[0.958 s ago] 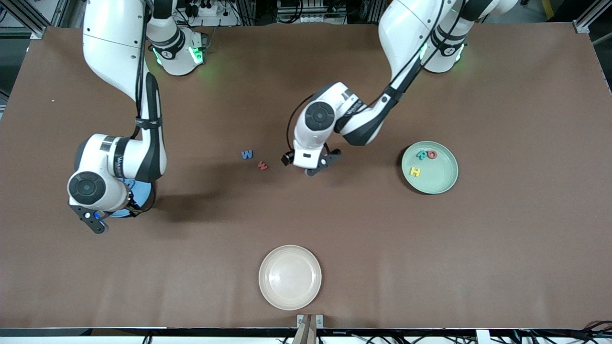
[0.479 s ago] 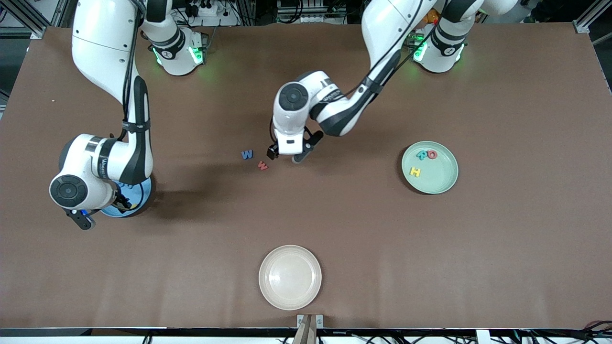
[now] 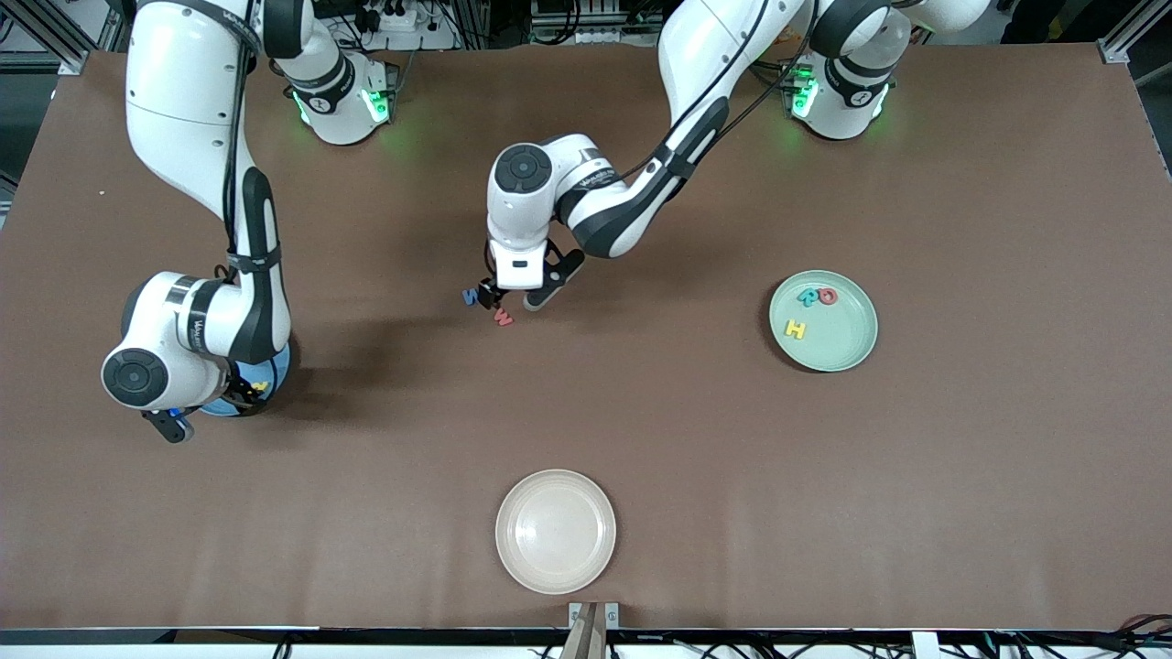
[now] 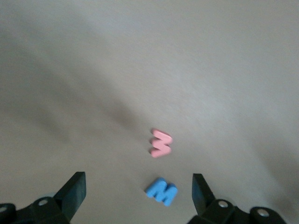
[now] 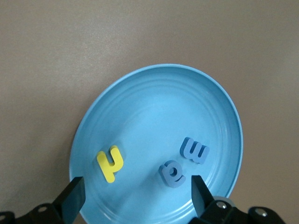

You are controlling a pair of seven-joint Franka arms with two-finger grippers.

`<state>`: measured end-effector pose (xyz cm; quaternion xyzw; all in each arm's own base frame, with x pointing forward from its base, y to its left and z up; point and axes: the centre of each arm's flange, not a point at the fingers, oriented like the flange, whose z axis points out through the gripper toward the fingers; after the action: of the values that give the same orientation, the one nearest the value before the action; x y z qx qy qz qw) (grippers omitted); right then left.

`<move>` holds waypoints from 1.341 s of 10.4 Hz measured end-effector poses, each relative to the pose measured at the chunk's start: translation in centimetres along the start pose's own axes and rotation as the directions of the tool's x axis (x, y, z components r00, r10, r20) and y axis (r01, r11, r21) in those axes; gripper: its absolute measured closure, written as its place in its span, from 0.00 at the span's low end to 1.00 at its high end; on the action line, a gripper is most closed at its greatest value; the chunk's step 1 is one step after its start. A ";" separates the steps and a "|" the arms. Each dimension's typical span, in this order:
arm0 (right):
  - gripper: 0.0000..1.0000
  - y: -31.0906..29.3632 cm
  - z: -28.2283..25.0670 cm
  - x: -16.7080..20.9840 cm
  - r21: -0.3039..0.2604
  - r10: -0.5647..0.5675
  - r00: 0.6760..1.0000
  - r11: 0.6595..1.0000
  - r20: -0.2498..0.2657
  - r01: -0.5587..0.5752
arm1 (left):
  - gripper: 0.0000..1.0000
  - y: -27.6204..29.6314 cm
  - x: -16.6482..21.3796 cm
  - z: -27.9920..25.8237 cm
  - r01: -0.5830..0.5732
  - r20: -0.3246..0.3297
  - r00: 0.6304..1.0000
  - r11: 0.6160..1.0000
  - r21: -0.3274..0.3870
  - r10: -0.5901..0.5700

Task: Sort upper and lower case letters into plates
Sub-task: 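Release the n in the blue plate while the left gripper reaches M, then lower the left gripper onto the blue M and close on it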

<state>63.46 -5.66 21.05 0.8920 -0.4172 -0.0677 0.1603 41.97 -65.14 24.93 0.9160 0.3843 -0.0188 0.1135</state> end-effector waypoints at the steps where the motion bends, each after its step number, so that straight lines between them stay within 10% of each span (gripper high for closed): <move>1: 0.00 0.1 0.3 0.4 0.011 0.005 1.000 1.000 0.001 -0.005 | 0.00 0.3 -0.4 0.1 -0.100 0.002 0.995 0.995 -0.027 0.101; 5: 0.00 1.0 2.2 2.0 0.047 0.025 0.999 0.999 0.029 -0.026 | 0.00 0.3 -2.4 0.6 -0.448 -0.005 0.894 0.892 -0.052 0.449; 8: 0.00 1.4 2.2 2.7 0.054 0.023 0.999 0.998 0.026 -0.025 | 0.00 0.7 -3.1 0.1 -0.790 -0.046 0.612 0.609 -0.069 0.789; 11: 0.00 3.5 2.4 5.2 0.067 0.040 0.999 0.997 0.027 -0.042 | 0.00 2.1 -3.4 0.1 -0.912 -0.256 0.403 0.362 -0.194 0.879; 14: 0.00 5.7 2.9 8.2 0.108 0.015 0.999 0.994 0.044 -0.019 | 0.00 1.8 -4.1 1.1 -0.980 -0.354 0.190 0.157 -0.119 0.916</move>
<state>63.87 -16.08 20.40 0.8941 -0.4311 -0.0630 0.1033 40.40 -69.52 24.67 0.9159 -0.2718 0.2105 0.2072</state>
